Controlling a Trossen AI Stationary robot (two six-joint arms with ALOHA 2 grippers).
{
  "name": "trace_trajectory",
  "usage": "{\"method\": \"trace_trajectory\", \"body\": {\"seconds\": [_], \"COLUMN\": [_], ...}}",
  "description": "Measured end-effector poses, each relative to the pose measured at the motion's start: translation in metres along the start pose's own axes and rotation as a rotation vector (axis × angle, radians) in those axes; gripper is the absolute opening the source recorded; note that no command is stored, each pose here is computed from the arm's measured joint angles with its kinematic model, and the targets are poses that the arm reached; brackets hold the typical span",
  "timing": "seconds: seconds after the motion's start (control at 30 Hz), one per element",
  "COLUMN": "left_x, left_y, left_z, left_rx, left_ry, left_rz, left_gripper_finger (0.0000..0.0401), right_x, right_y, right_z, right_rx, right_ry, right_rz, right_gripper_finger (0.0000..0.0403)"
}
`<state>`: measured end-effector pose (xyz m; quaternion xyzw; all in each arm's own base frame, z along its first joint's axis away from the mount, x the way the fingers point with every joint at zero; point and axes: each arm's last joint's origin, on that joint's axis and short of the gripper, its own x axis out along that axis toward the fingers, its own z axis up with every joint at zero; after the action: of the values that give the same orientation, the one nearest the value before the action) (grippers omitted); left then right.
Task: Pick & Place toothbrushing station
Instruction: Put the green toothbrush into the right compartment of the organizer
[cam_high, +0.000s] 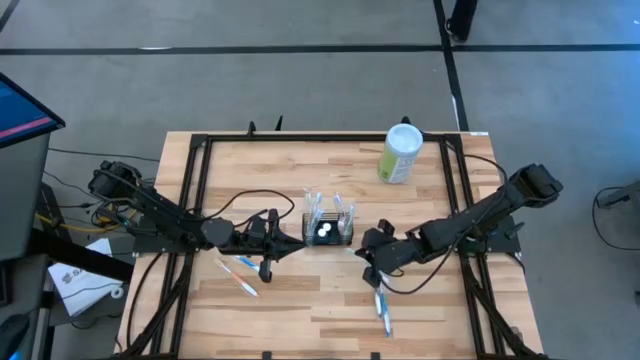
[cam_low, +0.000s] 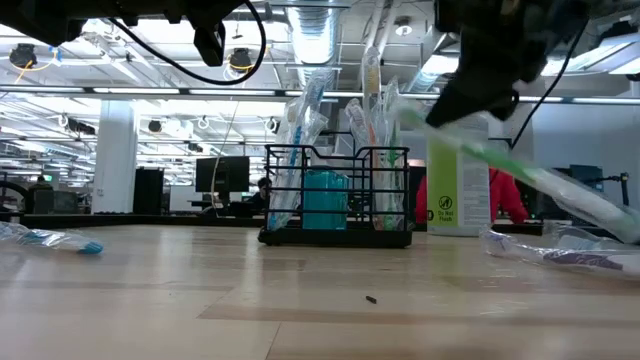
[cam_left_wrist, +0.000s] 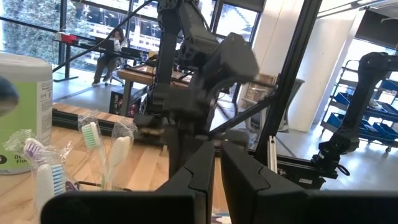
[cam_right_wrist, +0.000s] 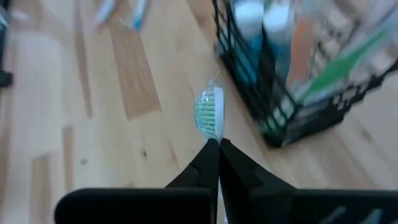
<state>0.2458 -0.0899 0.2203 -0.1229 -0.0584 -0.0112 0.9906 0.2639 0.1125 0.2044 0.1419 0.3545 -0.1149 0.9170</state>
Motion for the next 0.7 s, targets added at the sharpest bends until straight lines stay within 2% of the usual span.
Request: {"method": "trace_trajectory", "body": {"seconds": [0.13, 0.27, 0.47, 0.7], "left_x": [0.000, 0.000, 0.000, 0.000], "left_y": [0.000, 0.000, 0.000, 0.000], "left_z": [0.000, 0.000, 0.000, 0.000], "left_rx": [0.001, 0.001, 0.000, 0.003], "left_ry": [0.000, 0.000, 0.000, 0.000], "left_rz": [0.000, 0.000, 0.000, 0.000], "left_gripper_finger": [0.0021, 0.0021, 0.0021, 0.0021], "right_x": [-0.017, -0.031, -0.041, -0.047], "right_y": [0.002, 0.002, 0.000, -0.001], "right_z": [0.004, 0.008, 0.013, 0.014], "right_rx": [-0.016, -0.026, -0.024, -0.024], "right_ry": [-0.081, -0.191, -0.294, -0.421], "right_rz": [-0.016, -0.091, -0.175, -0.324], "right_gripper_finger": [0.0000, 0.0000, 0.0000, 0.0000]}}
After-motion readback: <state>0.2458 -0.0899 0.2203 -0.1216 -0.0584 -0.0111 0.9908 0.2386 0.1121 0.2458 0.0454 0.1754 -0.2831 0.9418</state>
